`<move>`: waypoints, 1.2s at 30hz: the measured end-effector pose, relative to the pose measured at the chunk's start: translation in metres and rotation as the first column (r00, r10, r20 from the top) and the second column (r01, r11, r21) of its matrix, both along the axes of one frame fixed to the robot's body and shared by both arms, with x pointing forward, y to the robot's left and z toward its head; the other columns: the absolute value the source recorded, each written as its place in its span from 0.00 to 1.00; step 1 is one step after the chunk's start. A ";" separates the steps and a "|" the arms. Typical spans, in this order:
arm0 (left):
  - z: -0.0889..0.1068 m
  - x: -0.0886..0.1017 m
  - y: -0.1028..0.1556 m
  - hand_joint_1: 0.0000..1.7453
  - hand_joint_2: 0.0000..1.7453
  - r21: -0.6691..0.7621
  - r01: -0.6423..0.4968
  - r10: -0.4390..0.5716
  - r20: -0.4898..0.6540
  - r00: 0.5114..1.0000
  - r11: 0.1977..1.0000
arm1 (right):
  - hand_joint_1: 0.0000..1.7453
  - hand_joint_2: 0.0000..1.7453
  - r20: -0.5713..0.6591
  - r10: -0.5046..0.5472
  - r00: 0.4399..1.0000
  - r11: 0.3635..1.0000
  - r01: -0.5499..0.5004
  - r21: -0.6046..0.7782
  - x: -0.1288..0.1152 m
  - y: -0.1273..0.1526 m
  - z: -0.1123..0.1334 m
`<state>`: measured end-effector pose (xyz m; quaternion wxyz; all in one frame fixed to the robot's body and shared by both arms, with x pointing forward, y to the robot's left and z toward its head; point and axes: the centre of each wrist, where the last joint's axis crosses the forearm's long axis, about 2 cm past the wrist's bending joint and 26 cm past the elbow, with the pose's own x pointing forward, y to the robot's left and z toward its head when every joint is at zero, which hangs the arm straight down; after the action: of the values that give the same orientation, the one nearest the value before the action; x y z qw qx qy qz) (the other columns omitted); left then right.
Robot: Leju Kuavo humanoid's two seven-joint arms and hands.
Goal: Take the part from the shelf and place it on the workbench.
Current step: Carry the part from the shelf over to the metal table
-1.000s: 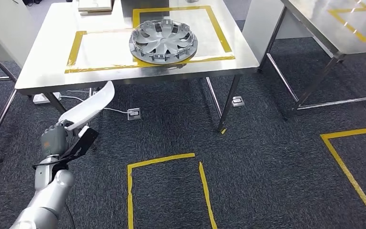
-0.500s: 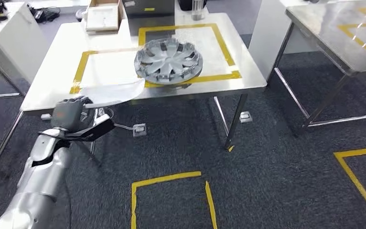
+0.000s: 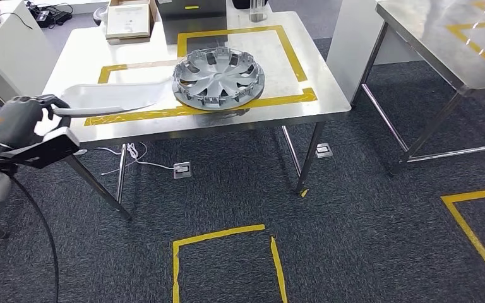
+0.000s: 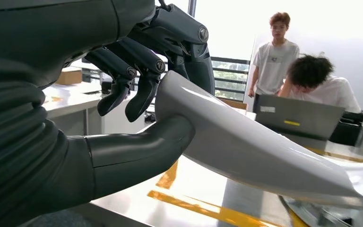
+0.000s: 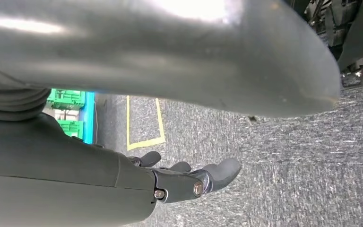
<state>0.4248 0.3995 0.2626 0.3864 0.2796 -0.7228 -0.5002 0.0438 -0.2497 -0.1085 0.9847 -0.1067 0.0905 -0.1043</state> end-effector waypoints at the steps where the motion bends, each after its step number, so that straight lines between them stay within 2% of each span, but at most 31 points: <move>1: 0.003 -0.006 0.015 0.89 1.00 0.005 -0.010 0.010 0.005 1.000 1.000 | 0.00 0.00 -0.002 -0.002 1.000 1.000 0.002 0.000 -0.001 0.000 0.000; 9: 0.017 -0.068 0.113 0.89 1.00 0.076 -0.171 0.171 0.011 0.985 0.982 | 0.00 0.00 -0.008 -0.009 1.000 1.000 0.009 0.002 -0.004 0.001 0.000; 13: 0.039 -0.089 0.154 0.89 1.00 0.105 -0.270 0.266 0.051 0.963 0.957 | 0.00 0.00 -0.008 -0.001 1.000 1.000 0.001 0.001 -0.003 0.001 0.000; 16: 0.052 -0.099 0.174 0.89 1.00 0.129 -0.328 0.318 0.093 0.943 0.936 | 0.00 0.00 -0.007 0.005 1.000 1.000 -0.005 0.000 -0.003 0.001 0.000; 21: 0.061 -0.113 0.191 0.89 1.00 0.157 -0.357 0.344 0.102 0.933 0.921 | 0.00 0.00 -0.004 0.016 1.000 1.000 -0.016 0.000 -0.001 0.001 0.000; 26: 0.056 -0.121 0.194 0.89 1.00 0.162 -0.353 0.342 0.091 0.935 0.922 | 0.00 0.00 -0.002 0.019 1.000 1.000 -0.019 0.002 0.000 0.001 0.000; 36: 0.052 -0.120 0.193 0.89 1.00 0.183 -0.367 0.348 0.128 0.929 0.912 | 0.00 0.00 -0.001 0.024 1.000 1.000 -0.024 0.002 0.001 0.002 0.000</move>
<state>0.3048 0.5921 0.3147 0.4068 0.4683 -0.6212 -0.4789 0.0444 -0.2480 -0.1083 0.9859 -0.1068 0.0899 -0.0924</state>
